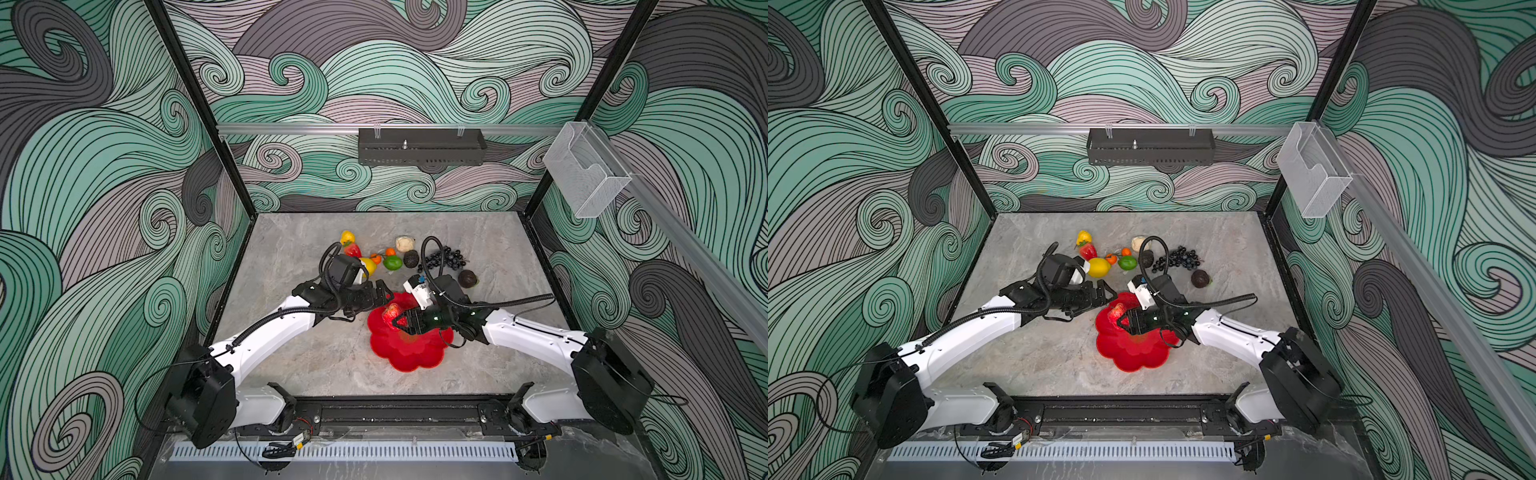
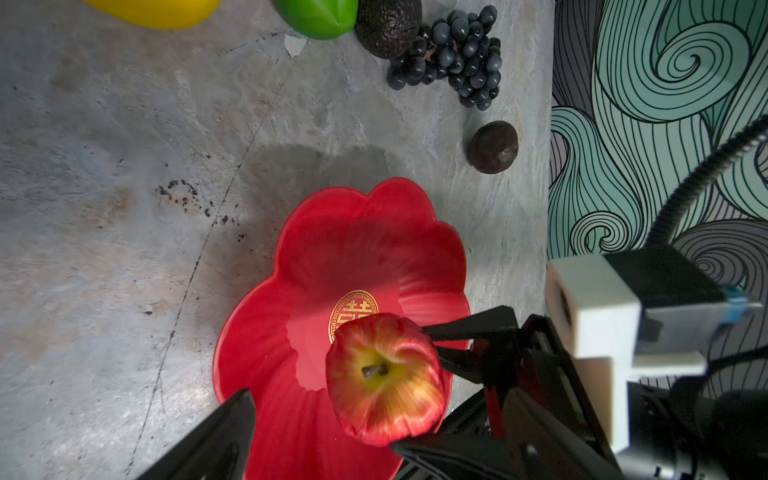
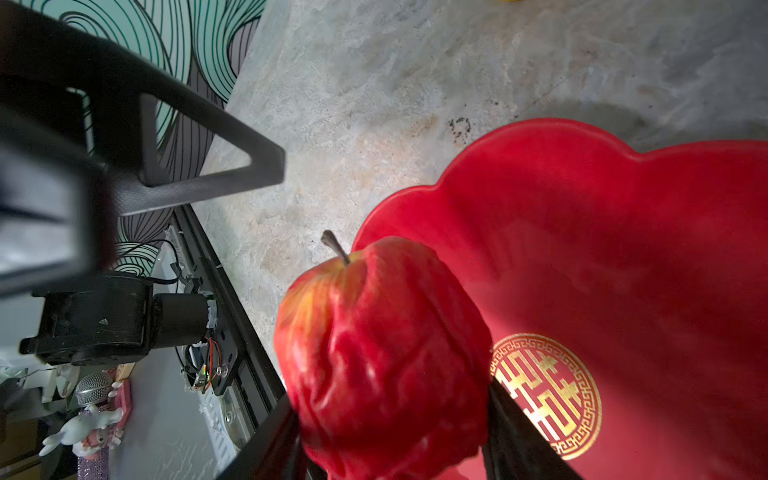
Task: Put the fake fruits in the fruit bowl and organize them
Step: 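Carry the apple over the bowl with the right gripper while the left gripper takes it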
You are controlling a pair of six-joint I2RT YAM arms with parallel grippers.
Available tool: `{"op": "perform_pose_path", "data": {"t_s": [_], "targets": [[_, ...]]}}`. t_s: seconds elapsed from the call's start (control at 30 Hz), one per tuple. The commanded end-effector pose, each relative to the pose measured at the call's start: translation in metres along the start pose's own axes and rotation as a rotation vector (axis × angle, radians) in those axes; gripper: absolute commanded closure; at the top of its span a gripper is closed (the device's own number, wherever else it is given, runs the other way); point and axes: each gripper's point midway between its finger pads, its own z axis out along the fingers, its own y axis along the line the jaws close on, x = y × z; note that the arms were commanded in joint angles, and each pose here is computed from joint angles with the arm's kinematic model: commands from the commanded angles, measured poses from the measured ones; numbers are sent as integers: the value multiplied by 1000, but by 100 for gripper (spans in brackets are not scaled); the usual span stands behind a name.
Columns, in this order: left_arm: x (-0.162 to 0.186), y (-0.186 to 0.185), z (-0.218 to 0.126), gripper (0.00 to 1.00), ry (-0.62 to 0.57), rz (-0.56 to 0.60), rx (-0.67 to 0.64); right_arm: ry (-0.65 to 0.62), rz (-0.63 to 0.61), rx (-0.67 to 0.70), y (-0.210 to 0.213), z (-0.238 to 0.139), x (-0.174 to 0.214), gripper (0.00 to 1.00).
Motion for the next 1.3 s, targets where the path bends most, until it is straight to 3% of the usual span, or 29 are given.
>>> {"op": "perform_pose_path", "data": {"t_s": [0.0,0.37,0.5,0.63,0.9,1.1,1.27], "targets": [[-4,-14,7,5,9,-33,30,-95,-35,-30,11,-2,-18,40],[19,-24,37,24,101,-38,50,-151,-80,9,7,-10,-19,40],[23,-23,40,42,119,-41,43,-162,-85,19,6,-11,-21,40],[20,-27,38,50,107,-35,46,-165,-85,35,4,-12,-22,40],[11,-18,29,52,79,28,-63,-136,-61,198,-20,-23,-18,30],[-4,13,6,50,5,147,-288,-170,-115,254,-25,-51,-9,11],[-16,17,-11,50,-73,269,-426,-235,-142,434,-55,-83,3,7]]}}
